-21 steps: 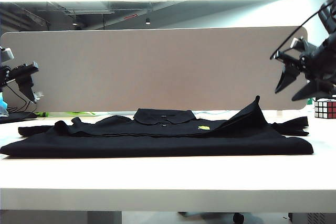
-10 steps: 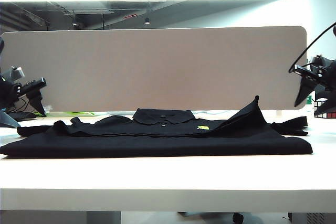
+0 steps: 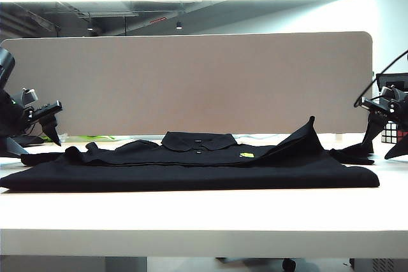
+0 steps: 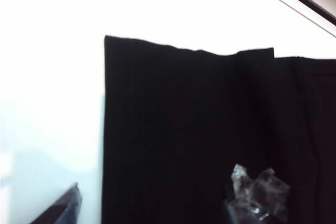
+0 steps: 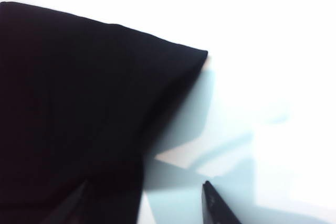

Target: Fold the bottom side of the T-shirt horizontally towards the center, about one-third of the way, then fold the sleeve back towards the center, creating a straight line along the edge of the T-shirt, and finally fold the bottom of the T-shirt up towards the top, creating a neat rectangle.

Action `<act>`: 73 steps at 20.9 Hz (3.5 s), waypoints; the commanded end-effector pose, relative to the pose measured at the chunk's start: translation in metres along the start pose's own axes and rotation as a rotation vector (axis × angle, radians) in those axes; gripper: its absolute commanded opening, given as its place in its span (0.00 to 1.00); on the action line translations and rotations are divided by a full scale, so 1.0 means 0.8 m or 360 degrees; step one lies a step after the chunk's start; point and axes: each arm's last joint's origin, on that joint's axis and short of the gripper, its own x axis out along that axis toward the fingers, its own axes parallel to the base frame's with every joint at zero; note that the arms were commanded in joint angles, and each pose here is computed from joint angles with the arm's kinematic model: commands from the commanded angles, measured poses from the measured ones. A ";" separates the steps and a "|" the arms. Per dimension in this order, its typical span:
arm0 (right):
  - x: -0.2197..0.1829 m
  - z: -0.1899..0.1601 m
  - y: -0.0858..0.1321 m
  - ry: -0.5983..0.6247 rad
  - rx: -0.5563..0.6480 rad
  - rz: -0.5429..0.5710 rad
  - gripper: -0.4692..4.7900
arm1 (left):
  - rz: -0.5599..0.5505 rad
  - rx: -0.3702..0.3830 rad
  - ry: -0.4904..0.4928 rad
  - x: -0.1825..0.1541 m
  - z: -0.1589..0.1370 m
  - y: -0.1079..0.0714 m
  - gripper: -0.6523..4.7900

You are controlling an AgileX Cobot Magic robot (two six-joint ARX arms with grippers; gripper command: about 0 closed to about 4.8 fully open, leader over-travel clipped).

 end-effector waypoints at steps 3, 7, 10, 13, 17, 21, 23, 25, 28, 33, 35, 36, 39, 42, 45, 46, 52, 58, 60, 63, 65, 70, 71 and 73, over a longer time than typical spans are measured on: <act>0.019 -0.011 -0.007 0.0050 0.0087 0.0024 0.63 | -0.0002 -0.0009 0.0056 0.008 -0.005 0.005 0.74; 0.025 -0.014 -0.010 0.0063 0.0091 0.0050 0.63 | -0.0066 -0.0019 0.0105 0.015 -0.011 0.007 0.74; 0.027 -0.011 -0.002 0.0020 0.0063 0.0088 0.61 | -0.0127 -0.0045 0.0159 0.025 -0.019 0.011 0.74; 0.031 -0.012 0.009 0.0017 0.0061 0.0141 0.60 | -0.0152 -0.0045 0.0180 0.028 -0.023 0.010 0.74; 0.037 -0.014 0.028 -0.0005 0.0008 0.0181 0.58 | -0.0166 -0.0034 0.0182 0.030 -0.024 0.006 0.74; 0.043 -0.018 0.044 -0.0006 -0.0041 0.0178 0.23 | -0.0204 -0.0031 0.0189 0.030 -0.024 0.004 0.45; 0.043 -0.018 0.044 -0.0010 -0.0042 0.0172 0.18 | -0.0205 -0.0028 0.0183 0.030 -0.024 0.004 0.29; 0.042 -0.018 0.042 -0.0013 -0.0039 0.0168 0.18 | -0.0209 -0.0024 0.0167 0.030 -0.022 0.005 0.21; 0.041 -0.017 0.039 -0.0018 -0.0048 0.0163 0.12 | -0.0221 -0.0004 0.0135 0.030 -0.020 0.004 0.20; 0.035 -0.001 0.048 -0.0007 -0.0074 0.0224 0.08 | -0.0458 0.0066 0.0031 0.027 -0.006 -0.007 0.11; 0.031 0.011 0.067 0.0020 -0.0103 0.0355 0.08 | -0.0542 0.0091 0.0045 0.026 -0.003 -0.026 0.11; 0.030 0.013 0.073 0.0031 -0.0113 0.0389 0.08 | -0.0566 0.0109 0.0045 0.025 -0.002 -0.033 0.11; 0.027 0.015 0.130 0.0138 -0.0211 0.0588 0.08 | -0.0692 0.0308 0.0024 0.014 -0.003 -0.090 0.11; 0.031 -0.004 0.173 0.0248 -0.0296 0.0695 0.08 | -0.0803 0.0442 0.0078 -0.001 -0.012 -0.143 0.11; 0.036 -0.038 0.212 0.0453 -0.0386 0.0768 0.08 | -0.0855 0.0609 0.0241 -0.009 -0.040 -0.187 0.11; 0.037 -0.047 0.221 0.0507 -0.0426 0.0776 0.08 | -0.0860 0.0645 0.0294 -0.011 -0.048 -0.194 0.11; 0.035 -0.101 0.263 0.0827 -0.0597 0.0804 0.08 | -0.0741 0.0939 0.0713 -0.015 -0.101 -0.206 0.11; 0.007 -0.086 0.277 0.0747 -0.0657 0.0931 0.43 | -0.0832 0.1068 0.0712 -0.034 -0.094 -0.210 0.54; -0.034 -0.059 0.283 0.0587 -0.0699 0.0935 0.43 | -0.0829 0.1083 0.0585 -0.064 -0.073 -0.224 0.54; -0.105 -0.025 0.256 0.0523 -0.0618 0.0778 0.42 | -0.0579 0.0904 0.0597 -0.123 -0.044 -0.211 0.50; -0.141 -0.015 0.231 0.0543 -0.0557 0.0707 0.43 | -0.0496 0.0769 0.0633 -0.155 -0.038 -0.190 0.44; -0.220 -0.044 0.133 0.0356 -0.0220 0.0506 0.43 | -0.0269 0.0375 0.0511 -0.227 -0.069 -0.095 0.44; -0.219 -0.060 0.118 0.0368 -0.0158 0.0487 0.43 | -0.0268 0.0312 0.0545 -0.225 -0.081 -0.083 0.46; -0.201 -0.108 0.086 0.0453 0.0006 0.0482 0.43 | -0.0301 0.0217 0.0638 -0.210 -0.120 -0.059 0.48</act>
